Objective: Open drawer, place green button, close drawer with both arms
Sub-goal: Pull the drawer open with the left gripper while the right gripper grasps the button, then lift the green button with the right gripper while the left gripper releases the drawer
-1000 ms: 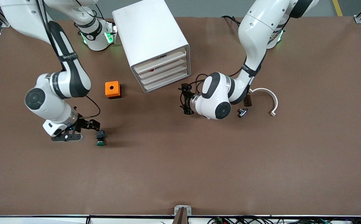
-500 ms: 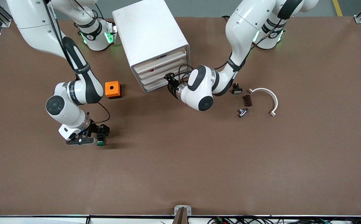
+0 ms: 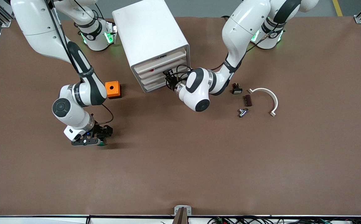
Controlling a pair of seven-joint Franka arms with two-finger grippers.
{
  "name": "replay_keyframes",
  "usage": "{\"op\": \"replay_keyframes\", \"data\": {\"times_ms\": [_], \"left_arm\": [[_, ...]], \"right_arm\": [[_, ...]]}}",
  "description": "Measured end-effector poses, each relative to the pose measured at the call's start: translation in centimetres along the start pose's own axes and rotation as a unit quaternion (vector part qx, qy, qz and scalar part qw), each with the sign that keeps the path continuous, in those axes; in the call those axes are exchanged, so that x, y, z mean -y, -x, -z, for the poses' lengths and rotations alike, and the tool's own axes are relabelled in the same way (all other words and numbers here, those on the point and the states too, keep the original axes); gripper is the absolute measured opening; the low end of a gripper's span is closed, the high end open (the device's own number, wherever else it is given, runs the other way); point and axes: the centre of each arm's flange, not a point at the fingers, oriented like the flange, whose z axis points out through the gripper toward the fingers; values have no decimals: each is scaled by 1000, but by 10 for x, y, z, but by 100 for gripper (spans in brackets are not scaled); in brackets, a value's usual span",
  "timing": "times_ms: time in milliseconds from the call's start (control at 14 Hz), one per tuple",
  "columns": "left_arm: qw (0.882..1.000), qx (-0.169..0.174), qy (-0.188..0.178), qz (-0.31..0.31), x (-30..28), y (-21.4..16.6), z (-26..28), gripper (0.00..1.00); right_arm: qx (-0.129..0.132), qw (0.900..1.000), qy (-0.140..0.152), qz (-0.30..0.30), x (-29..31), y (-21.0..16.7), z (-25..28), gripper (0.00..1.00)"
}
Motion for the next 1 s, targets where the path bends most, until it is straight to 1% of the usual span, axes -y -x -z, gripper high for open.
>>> {"op": "replay_keyframes", "data": {"times_ms": [71, 143, 214, 357, 429, 571, 643, 714, 857, 1000], "left_arm": [[1000, -1, 0, 1, -1, 0, -2, 16], [1000, -1, -1, 1, -2, 0, -2, 14], [1000, -1, -1, 0, -2, 0, -2, 14], [1000, 0, 0, -1, -3, 1, 2, 14], [1000, 6, 4, -4, -6, 3, 11, 14], [999, 27, 17, -13, -21, 6, 46, 14], [999, 40, 22, -19, -31, 8, 66, 14], [998, 52, 26, -26, -41, 9, 84, 14], [996, 76, 32, -44, -57, 8, 116, 14], [993, 93, 40, -54, -66, 7, 136, 14]], "right_arm": [[1, 1000, 4, 3, -2, 0, -2, 81], [2, 1000, 7, 5, -4, 0, -3, 71], [2, 1000, 8, 6, -5, 0, -3, 59], [1, 1000, 9, 7, -5, -1, -3, 40], [1, 1000, 9, 7, -5, -1, -2, 41], [0, 1000, 9, 4, -6, -4, 3, 41], [8, 1000, 9, -8, -7, -7, 12, 41], [21, 999, 10, -28, -9, -9, 26, 41], [45, 995, 12, -84, -6, -14, 72, 41], [57, 986, 13, -155, 10, -13, 124, 41]]}}
